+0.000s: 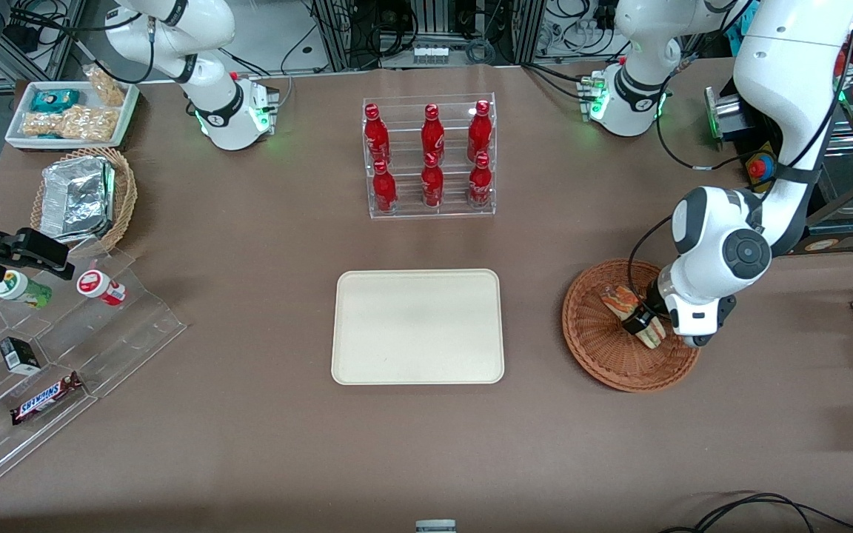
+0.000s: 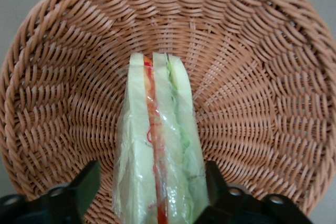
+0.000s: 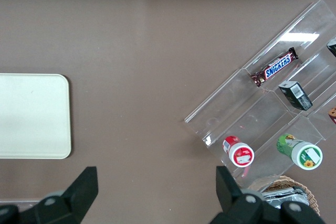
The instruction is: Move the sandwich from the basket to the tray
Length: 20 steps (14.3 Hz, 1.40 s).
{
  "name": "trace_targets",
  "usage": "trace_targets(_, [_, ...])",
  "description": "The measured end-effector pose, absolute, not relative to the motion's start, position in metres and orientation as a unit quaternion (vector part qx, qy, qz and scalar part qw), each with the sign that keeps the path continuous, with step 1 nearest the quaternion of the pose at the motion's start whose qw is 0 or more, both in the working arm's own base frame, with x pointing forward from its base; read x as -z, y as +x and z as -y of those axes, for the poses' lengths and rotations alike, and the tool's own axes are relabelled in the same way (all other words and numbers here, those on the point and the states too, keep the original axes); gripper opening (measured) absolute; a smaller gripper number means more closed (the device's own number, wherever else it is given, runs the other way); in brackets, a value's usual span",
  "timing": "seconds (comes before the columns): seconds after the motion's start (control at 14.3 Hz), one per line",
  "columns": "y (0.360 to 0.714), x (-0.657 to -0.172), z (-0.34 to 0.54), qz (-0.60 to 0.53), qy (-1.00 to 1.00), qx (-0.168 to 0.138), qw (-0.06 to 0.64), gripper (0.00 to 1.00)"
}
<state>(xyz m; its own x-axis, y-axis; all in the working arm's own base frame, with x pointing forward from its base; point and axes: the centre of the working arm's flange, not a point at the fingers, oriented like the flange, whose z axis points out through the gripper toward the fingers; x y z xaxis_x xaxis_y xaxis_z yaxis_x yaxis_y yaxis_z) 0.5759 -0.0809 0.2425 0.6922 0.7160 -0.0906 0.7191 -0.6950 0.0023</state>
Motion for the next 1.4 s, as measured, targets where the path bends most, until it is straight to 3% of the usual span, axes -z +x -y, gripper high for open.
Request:
trace_targets(0.28, [0.574,-0.245,0.081,-0.388,0.920,0.043,0.017,0.41])
trace_targets(0.42, [0.576,-0.259,0.087,-0.382,0.923,0.052,0.008,0.33])
trace_targets(0.56, [0.581,-0.283,0.102,-0.368,0.928,0.055,0.002,0.30])
trace_targets(0.77, [0.581,-0.333,0.138,-0.325,0.943,0.068,-0.017,0.17])
trace_targets(0.91, [0.574,-0.372,0.176,-0.271,0.957,0.093,-0.038,0.16])
trace_targets(1.05, [0.560,-0.397,0.233,-0.201,0.974,0.096,-0.043,0.15])
trace_targets(1.4, [0.514,-0.364,0.389,-0.019,0.996,0.089,-0.022,0.15])
